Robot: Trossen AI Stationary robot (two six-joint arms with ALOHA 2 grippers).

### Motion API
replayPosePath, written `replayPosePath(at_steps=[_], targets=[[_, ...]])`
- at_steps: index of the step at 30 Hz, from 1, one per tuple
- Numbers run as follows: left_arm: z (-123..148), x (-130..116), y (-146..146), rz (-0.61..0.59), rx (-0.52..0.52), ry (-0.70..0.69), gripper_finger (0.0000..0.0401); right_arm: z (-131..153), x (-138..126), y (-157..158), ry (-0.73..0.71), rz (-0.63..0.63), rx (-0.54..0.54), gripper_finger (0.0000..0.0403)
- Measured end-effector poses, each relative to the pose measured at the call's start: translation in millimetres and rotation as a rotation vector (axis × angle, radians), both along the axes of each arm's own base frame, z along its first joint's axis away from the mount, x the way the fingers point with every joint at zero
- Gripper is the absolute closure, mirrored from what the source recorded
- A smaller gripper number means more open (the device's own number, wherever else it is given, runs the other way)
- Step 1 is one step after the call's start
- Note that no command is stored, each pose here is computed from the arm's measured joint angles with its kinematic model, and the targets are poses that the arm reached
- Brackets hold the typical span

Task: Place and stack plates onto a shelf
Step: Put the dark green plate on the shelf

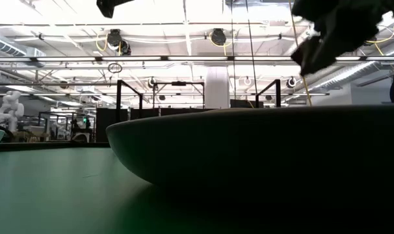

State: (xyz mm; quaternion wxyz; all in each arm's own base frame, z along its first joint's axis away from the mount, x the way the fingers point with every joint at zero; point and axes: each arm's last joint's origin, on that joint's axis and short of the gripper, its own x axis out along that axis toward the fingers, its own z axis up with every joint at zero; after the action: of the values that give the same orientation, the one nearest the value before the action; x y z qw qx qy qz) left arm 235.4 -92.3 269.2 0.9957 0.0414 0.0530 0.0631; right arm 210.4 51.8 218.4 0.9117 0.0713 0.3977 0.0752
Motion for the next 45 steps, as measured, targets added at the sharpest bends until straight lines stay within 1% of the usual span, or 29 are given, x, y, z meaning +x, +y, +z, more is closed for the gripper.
replayPosePath(at_steps=[4, 6, 9, 14, 16, 20, 22, 28, 33, 41, 45], targets=[[-1, -1, -1, -0.003, -0.030, 0.002, 0.0272, -22, 1, 0, 0.183, -0.047, -0.008, 0.0259], [-2, -1, -2, -0.007, -0.028, 0.012, 0.0272, -31, -1, 1, 0.270, -0.057, -0.018, 0.0259], [-2, -1, -3, -0.009, -0.026, 0.012, 0.0272, -41, -3, 7, 0.362, -0.055, -0.032, 0.0259], [-2, -1, -3, -0.009, -0.023, 0.015, 0.0272, -48, -1, 18, 0.372, -0.033, -0.030, 0.0259], [-2, -1, -3, -0.009, -0.022, 0.016, 0.0272, -48, 1, 20, 0.362, -0.048, -0.021, 0.0259], [-2, -1, -3, -0.010, -0.024, 0.015, 0.0272, -52, 1, 22, 0.368, -0.091, -0.051, 0.0259], [-2, -1, -3, -0.010, -0.027, 0.015, 0.0272, -53, 0, 22, 0.382, -0.110, -0.070, 0.0259], [-2, -1, -3, -0.010, -0.031, 0.015, 0.0272, -61, 2, 22, 0.419, -0.139, -0.071, 0.0263], [-2, -1, -3, -0.010, -0.034, 0.015, 0.0272, -65, 3, 23, 0.441, -0.149, -0.074, 0.0300], [-2, -1, -3, -0.009, -0.038, 0.014, 0.0272, -65, 2, 22, 0.447, -0.148, -0.079, 0.0388], [-2, -1, -3, -0.010, -0.039, 0.015, 0.0272, -61, 3, 22, 0.428, -0.139, -0.076, 0.0397]])
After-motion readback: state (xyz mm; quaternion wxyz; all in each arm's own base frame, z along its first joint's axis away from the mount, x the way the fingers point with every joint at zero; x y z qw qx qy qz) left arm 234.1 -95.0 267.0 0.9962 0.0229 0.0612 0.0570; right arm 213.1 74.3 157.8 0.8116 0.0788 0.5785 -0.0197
